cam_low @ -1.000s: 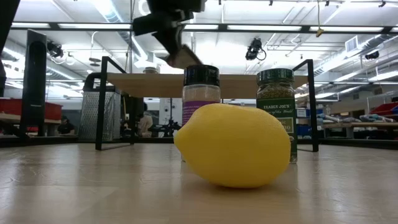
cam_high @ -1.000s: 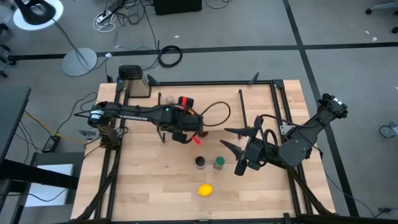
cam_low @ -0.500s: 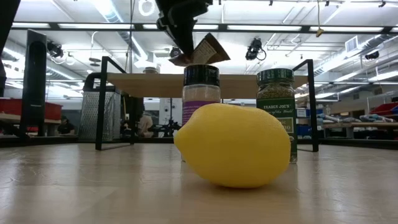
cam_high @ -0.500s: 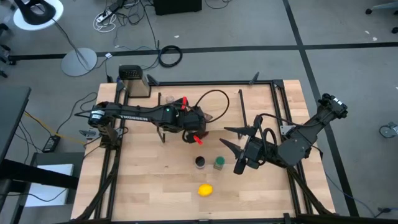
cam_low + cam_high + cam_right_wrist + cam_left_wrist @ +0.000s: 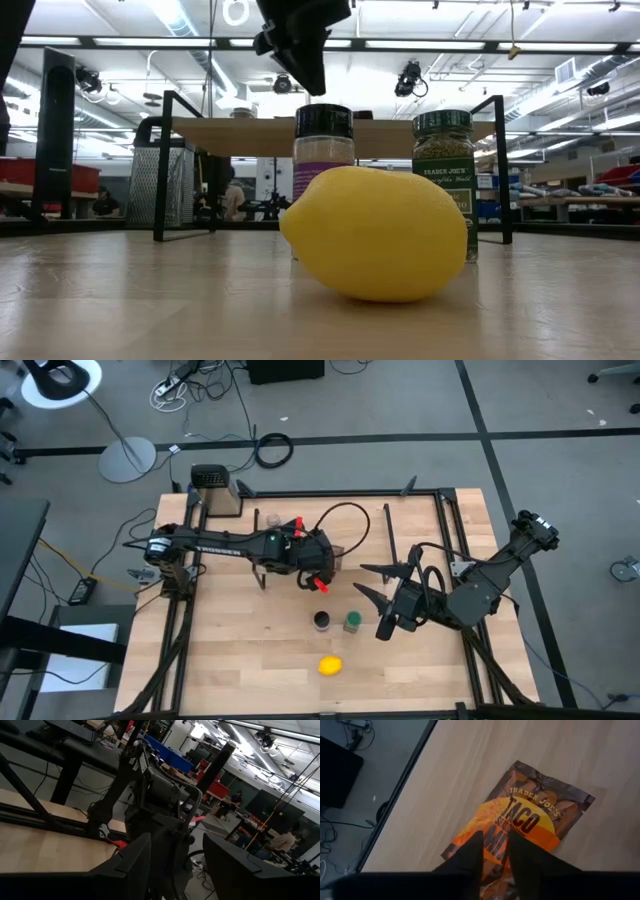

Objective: Shelf spices
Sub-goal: Put the orange seasoning bag on the shelf

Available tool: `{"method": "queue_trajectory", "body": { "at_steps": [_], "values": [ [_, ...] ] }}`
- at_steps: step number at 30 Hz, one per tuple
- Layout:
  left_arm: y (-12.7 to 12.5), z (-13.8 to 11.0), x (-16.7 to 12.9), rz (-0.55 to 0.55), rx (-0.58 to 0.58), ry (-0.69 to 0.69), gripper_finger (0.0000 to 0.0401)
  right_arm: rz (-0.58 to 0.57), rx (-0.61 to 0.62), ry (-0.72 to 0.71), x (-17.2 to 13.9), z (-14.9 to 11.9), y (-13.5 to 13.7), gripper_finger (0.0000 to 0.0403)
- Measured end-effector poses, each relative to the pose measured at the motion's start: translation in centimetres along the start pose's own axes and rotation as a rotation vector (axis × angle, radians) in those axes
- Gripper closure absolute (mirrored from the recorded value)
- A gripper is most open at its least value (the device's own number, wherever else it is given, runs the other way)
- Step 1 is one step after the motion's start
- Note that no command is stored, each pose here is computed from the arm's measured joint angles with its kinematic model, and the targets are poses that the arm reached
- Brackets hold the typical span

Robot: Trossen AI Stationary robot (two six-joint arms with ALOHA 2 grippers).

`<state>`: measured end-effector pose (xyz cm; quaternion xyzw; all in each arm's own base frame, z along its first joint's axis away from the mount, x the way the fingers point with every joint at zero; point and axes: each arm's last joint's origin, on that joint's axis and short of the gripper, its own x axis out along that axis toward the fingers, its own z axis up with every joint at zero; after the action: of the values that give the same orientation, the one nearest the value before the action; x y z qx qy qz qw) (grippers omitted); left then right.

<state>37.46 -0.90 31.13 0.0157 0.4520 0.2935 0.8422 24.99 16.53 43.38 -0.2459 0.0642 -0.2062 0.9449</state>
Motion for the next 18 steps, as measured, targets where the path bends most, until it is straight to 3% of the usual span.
{"method": "queue_trajectory", "body": {
  "at_steps": [8, 13, 18],
  "values": [
    [-0.1, 0.0, 0.0, -0.001, 0.042, 0.000, 0.0233, 0.000, 0.000, 0.000, 0.0, 0.0, 0.0, 0.0224],
    [0.2, -0.2, 0.1, 0.010, 0.072, 0.026, 0.0232, 0.000, 0.000, 0.000, 0.0, 0.0, 0.0, 0.0224],
    [0.7, -0.8, 1.1, 0.032, 0.095, 0.062, 0.0257, 0.000, 0.001, 0.000, 0.0, 0.0, 0.0, 0.0224]
  ]
}}
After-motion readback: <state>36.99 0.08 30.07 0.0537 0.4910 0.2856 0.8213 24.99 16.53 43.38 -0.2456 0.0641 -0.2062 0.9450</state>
